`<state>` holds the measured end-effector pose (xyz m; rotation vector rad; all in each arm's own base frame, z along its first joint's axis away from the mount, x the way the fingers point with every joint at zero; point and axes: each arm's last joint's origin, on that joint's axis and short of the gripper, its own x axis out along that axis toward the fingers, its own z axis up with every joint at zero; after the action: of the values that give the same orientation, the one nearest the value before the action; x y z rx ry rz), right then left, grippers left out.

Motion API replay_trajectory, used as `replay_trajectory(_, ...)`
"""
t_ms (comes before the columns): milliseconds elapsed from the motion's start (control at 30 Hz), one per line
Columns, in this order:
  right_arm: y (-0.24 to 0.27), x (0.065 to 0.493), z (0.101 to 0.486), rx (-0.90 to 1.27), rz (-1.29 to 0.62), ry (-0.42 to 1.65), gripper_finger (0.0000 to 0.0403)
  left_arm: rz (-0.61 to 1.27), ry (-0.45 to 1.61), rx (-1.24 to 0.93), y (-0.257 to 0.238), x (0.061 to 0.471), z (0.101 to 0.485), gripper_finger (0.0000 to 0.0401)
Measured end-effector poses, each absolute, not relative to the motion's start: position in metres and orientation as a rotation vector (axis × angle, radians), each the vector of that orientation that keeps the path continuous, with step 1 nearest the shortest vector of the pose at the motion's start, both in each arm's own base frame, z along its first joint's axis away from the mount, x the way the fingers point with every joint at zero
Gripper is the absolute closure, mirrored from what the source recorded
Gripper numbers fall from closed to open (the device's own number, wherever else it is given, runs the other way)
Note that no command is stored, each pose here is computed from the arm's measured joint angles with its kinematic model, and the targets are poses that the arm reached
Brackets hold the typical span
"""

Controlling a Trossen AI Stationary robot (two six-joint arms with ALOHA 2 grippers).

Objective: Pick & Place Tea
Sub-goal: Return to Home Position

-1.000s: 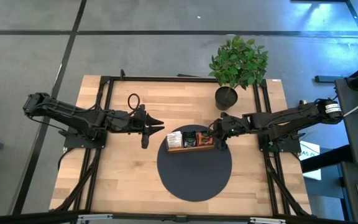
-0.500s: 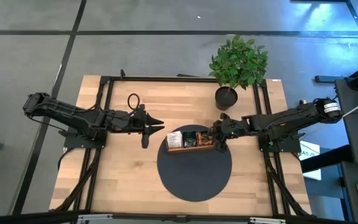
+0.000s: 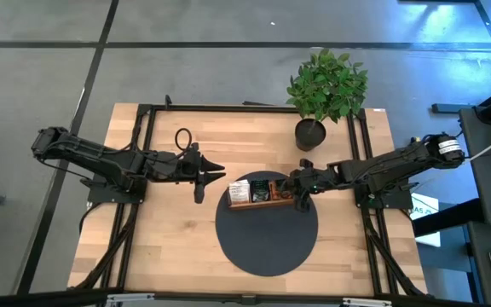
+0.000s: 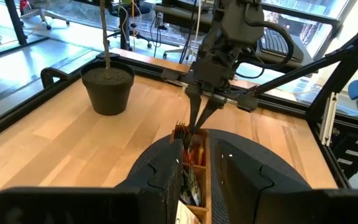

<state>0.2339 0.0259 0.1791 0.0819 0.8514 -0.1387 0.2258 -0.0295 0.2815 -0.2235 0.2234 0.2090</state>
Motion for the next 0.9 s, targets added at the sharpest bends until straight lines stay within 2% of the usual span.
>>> replay_trajectory(267, 0.026, 0.234, 0.181, 0.086, -0.141, 0.852, 0.0317, 0.209, 0.223, -0.224, -0.03, 0.226, 0.282, 0.0306)
replay_trajectory(400, 0.026, 0.236, 0.202, 0.078, -0.153, 0.79, 0.0296, 0.21, 0.222, -0.228, -0.029, 0.226, 0.282, 0.0309)
replay_trajectory(600, 0.024, 0.232, 0.244, 0.139, -0.18, 0.7, 0.0292, 0.235, 0.18, -0.376, -0.027, 0.223, 0.286, 0.031)
replay_trajectory(733, 0.024, 0.216, 0.252, 0.219, -0.194, 0.666, 0.0292, 0.215, 0.143, -0.389, -0.027, 0.222, 0.278, 0.0309)
replay_trajectory(900, 0.029, 0.178, 0.25, 0.292, -0.125, 0.58, 0.0291, 0.19, 0.06, -0.431, -0.022, 0.211, 0.267, 0.0309)
